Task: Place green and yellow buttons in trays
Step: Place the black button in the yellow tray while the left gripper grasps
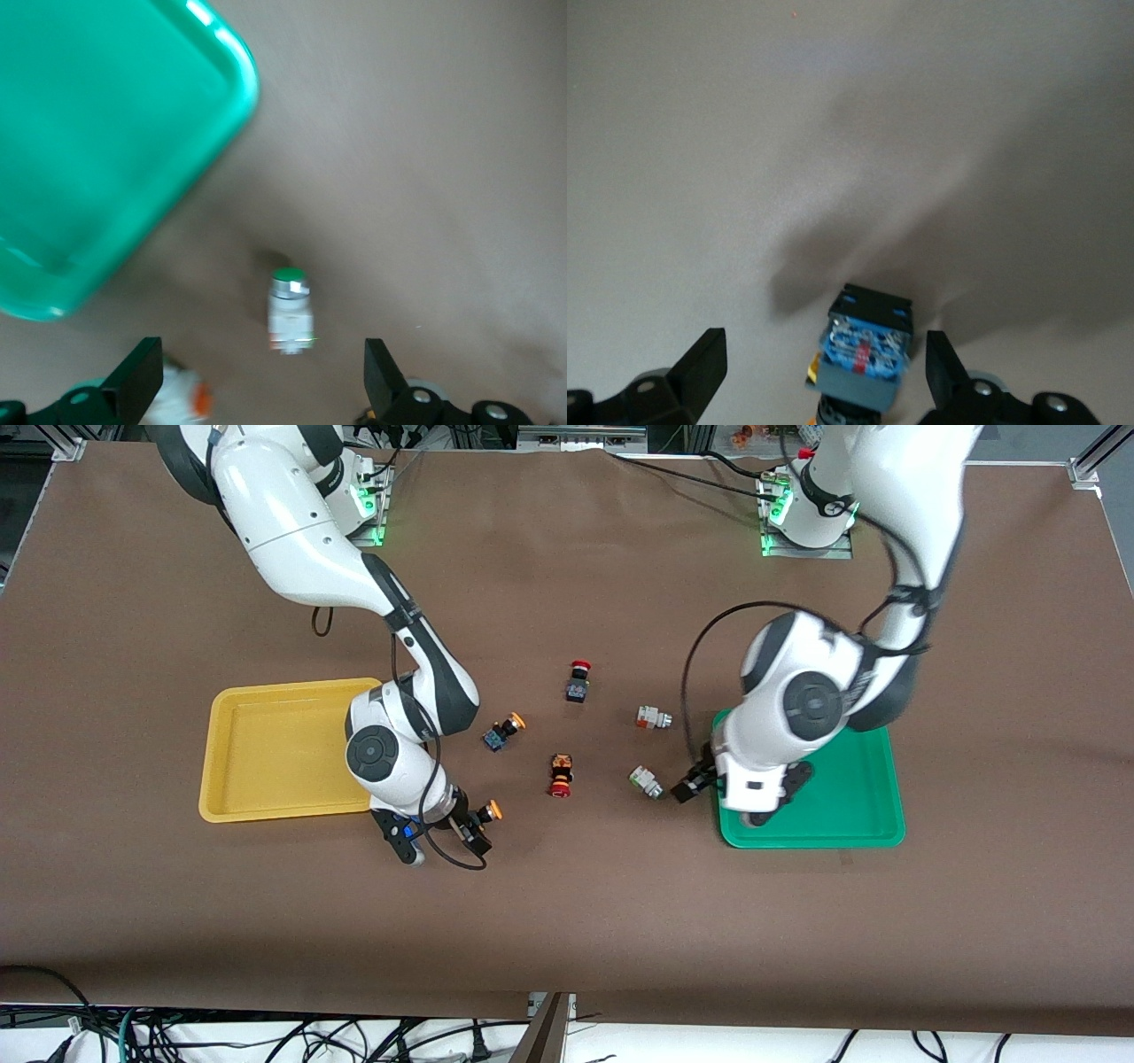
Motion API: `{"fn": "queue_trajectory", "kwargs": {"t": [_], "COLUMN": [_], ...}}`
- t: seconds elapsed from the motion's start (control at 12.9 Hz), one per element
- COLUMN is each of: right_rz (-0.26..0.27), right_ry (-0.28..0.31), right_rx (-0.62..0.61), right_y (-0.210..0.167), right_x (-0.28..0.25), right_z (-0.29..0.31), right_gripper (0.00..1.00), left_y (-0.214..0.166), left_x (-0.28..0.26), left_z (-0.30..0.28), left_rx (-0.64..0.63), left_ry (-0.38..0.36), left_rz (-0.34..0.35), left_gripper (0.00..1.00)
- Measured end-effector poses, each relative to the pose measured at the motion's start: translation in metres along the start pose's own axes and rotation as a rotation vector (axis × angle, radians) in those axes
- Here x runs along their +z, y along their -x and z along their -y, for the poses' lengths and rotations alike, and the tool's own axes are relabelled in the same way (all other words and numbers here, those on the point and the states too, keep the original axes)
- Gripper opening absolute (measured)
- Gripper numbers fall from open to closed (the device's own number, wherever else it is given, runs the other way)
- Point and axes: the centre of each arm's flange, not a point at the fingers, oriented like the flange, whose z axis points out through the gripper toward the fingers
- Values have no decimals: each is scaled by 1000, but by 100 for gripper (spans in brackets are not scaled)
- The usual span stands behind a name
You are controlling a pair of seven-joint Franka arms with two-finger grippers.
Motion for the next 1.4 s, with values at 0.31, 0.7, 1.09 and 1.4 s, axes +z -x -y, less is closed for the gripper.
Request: {"fn": "queue_trajectory", "kwargs": {"t": [0.31,0.7,1.09,1.4], "right_rz": [19,102,147,96], "right_ry": [0,162,303,331], "right_rx": [21,-169,-575,-711], "right_y": [1,-26,-131,-195], "right_x": [9,-37,-119,-78], "right_z": [-1,-9,-116,-273], "right_gripper": [71,42,42,42], "left_y": [25,24,38,35], "left_x": [49,77,113,118], "left_z": [-13,-16,-14,-14], "left_rx": [-83,-84,-62,-36], "left_ry": [2,40,14,20], "left_rz": [3,-12,-9,-48], "left_gripper": [100,100,100,100]}}
